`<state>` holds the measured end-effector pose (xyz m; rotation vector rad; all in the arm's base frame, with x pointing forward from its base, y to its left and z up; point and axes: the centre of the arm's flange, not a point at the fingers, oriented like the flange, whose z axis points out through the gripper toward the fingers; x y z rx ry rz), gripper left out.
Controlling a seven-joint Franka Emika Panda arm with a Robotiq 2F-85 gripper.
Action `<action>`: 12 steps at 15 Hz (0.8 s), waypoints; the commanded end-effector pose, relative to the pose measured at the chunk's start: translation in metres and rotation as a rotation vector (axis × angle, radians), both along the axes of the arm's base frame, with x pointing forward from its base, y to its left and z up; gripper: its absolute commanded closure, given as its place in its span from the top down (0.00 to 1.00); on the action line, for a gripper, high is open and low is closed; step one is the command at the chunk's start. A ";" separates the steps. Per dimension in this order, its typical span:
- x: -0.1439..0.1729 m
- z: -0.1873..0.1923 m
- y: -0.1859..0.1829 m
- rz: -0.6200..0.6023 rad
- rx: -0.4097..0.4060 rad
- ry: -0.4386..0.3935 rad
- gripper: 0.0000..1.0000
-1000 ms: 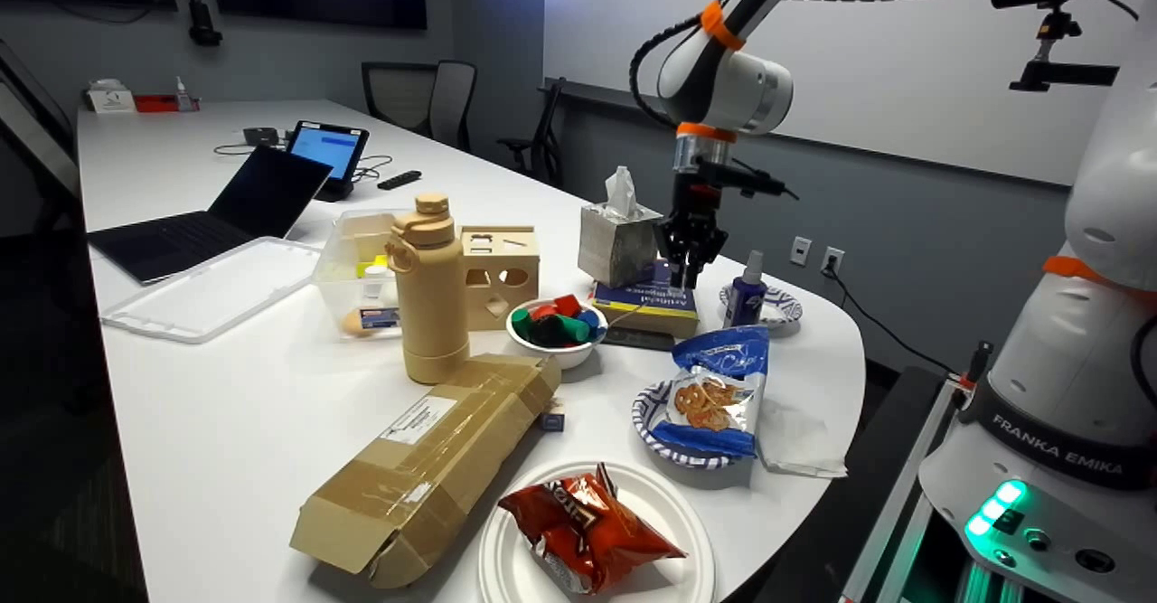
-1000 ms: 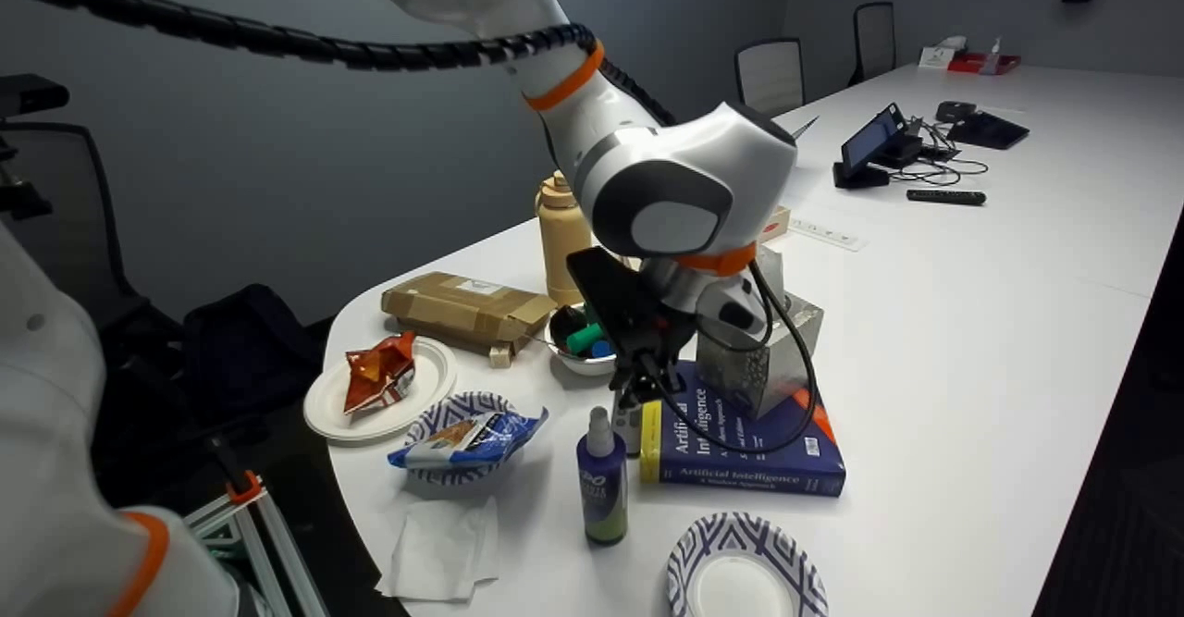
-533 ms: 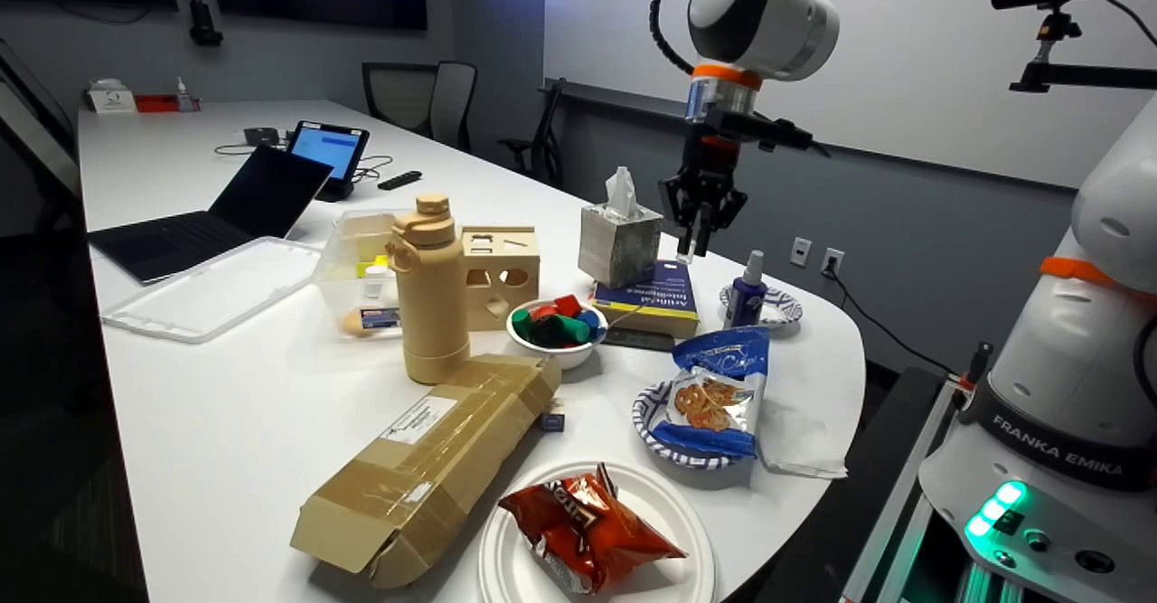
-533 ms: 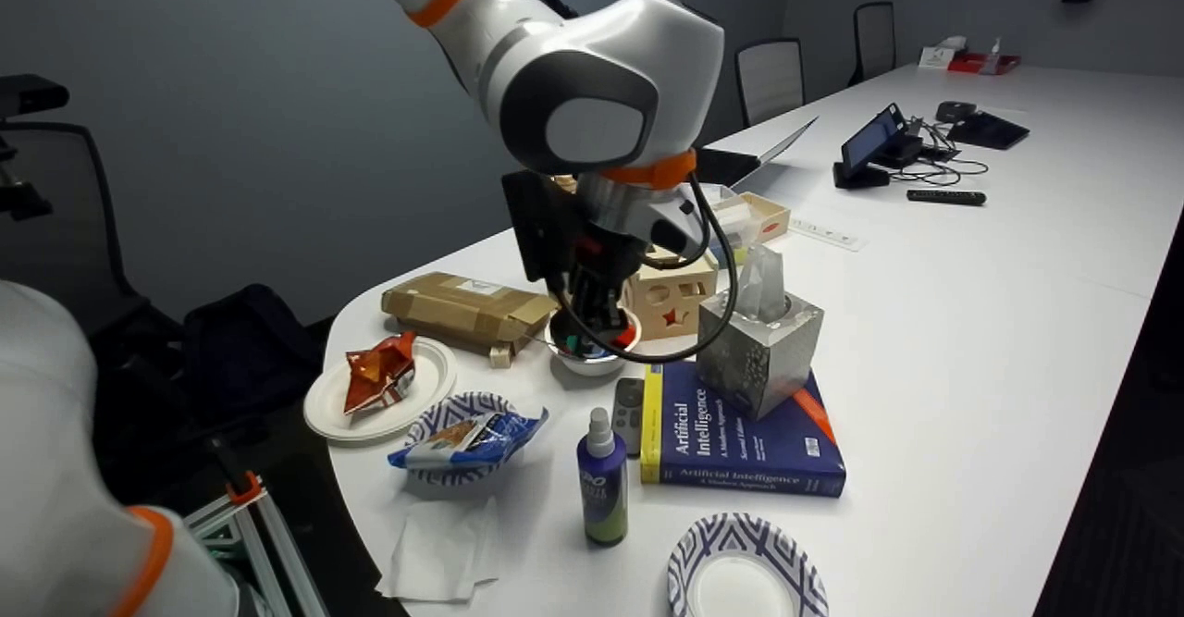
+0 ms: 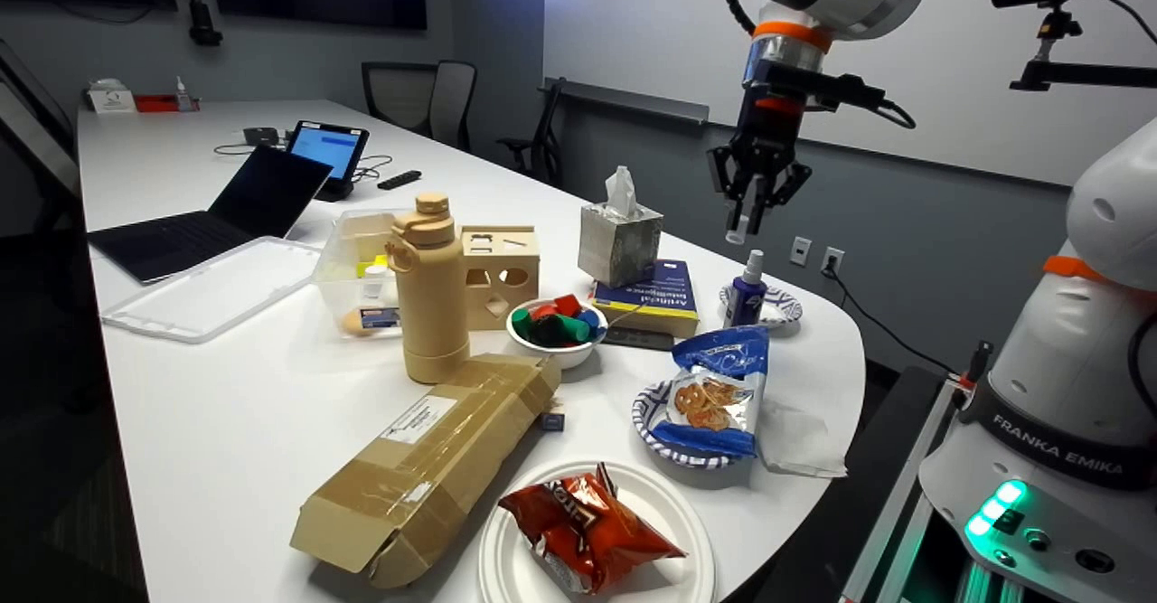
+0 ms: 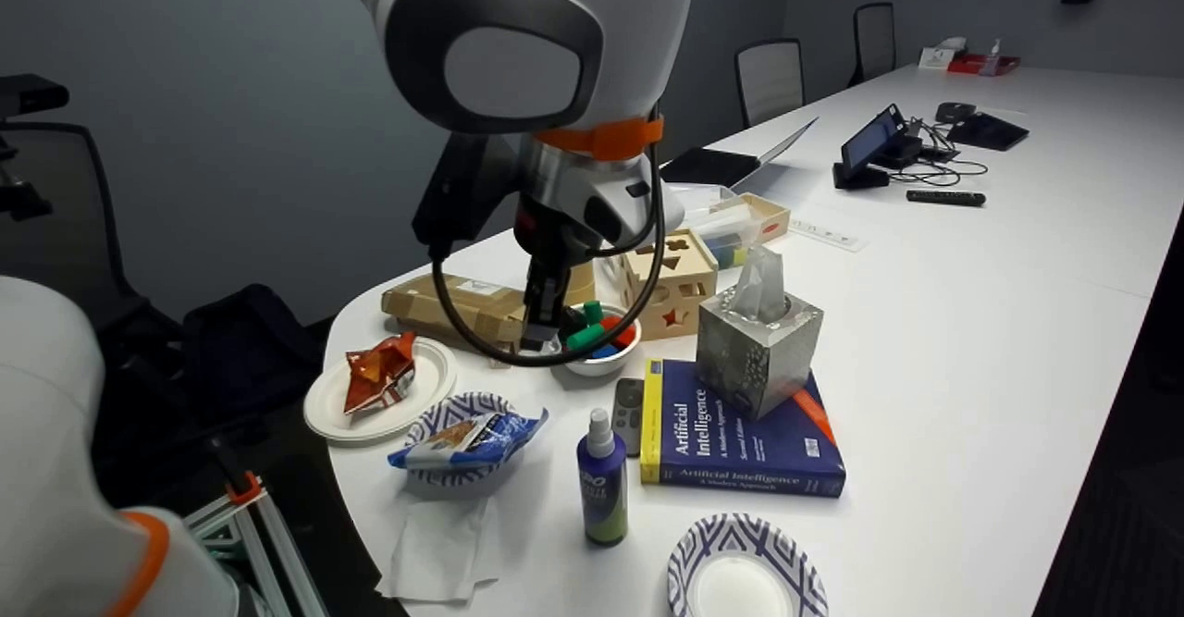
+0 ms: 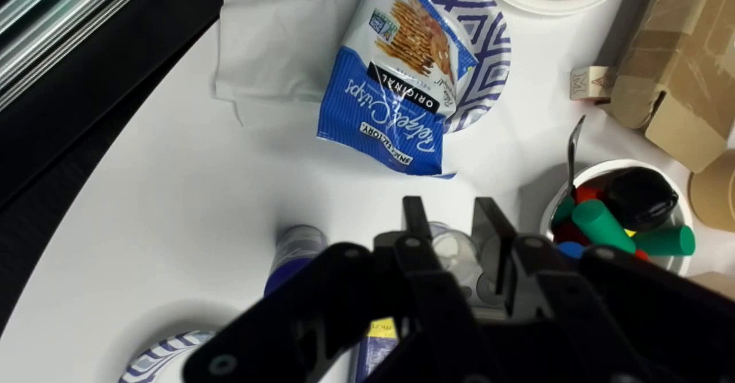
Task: Put the clear lid on top of the blue bottle.
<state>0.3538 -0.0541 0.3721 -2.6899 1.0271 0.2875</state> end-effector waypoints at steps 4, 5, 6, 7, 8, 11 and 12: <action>-0.011 0.009 -0.042 -0.122 -0.013 -0.019 0.06; -0.008 0.007 -0.047 -0.126 -0.011 -0.016 0.06; -0.006 0.004 -0.053 -0.133 -0.008 -0.007 0.06; -0.004 0.002 -0.058 -0.138 -0.004 -0.003 0.06; -0.003 0.001 -0.062 -0.143 0.000 0.003 0.06; 0.001 -0.006 -0.074 -0.155 0.015 0.014 0.06; 0.003 -0.008 -0.077 -0.159 0.019 0.021 0.06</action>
